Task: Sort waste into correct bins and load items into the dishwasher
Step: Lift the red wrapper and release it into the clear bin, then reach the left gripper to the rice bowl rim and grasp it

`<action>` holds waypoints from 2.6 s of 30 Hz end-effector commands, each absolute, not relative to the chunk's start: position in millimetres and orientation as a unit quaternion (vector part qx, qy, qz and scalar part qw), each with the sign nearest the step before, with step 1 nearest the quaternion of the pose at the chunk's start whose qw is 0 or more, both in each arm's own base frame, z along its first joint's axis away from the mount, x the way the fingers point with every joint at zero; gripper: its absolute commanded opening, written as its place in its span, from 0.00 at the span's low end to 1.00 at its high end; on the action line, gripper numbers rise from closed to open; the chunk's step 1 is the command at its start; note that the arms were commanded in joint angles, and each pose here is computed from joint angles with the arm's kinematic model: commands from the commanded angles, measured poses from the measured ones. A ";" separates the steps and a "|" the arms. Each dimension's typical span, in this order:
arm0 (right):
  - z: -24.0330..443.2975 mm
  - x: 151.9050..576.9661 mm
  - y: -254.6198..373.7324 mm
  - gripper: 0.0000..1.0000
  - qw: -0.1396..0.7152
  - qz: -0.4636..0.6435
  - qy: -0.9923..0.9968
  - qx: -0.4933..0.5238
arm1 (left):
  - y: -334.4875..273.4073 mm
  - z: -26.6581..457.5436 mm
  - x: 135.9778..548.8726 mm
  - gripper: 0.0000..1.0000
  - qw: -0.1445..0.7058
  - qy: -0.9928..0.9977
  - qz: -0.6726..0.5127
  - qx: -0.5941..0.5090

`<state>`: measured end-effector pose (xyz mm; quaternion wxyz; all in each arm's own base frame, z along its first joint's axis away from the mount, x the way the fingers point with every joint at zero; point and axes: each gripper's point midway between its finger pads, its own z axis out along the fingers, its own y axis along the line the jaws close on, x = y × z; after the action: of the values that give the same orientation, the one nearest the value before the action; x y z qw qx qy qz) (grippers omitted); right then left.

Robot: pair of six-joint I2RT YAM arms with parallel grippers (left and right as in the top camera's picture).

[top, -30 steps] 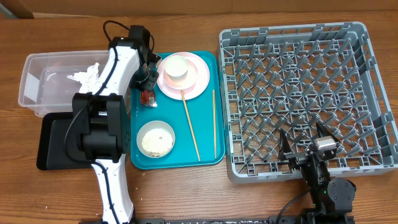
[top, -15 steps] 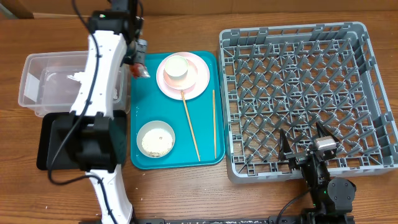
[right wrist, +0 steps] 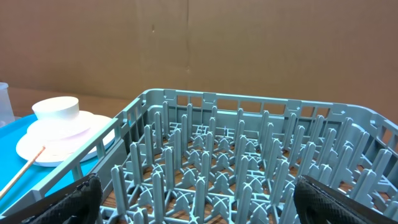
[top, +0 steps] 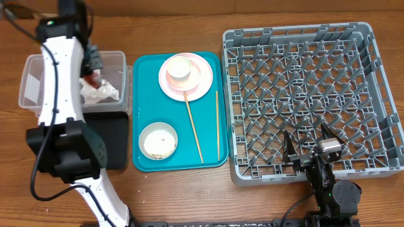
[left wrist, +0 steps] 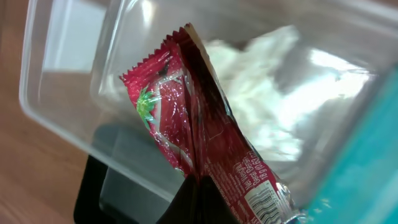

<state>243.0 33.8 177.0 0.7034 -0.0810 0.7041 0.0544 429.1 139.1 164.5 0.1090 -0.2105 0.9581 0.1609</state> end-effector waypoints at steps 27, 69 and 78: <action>173.8 243.4 33.9 1.00 0.702 0.056 0.705 -0.080 | 81.5 215.6 413.1 0.65 0.123 0.956 -0.083 -0.252; 173.8 243.4 33.9 1.00 0.702 0.056 0.705 -0.080 | -161.5 138.1 242.8 0.05 -0.187 0.969 -0.055 0.148; 173.8 243.4 33.9 1.00 0.702 0.056 0.705 -0.080 | -173.8 139.4 236.1 0.04 -0.193 0.964 -0.074 0.165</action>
<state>243.0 33.6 177.0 0.7034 -0.0806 0.7041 0.0540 241.7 -170.4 137.4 -0.1911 0.1589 0.9660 -0.0716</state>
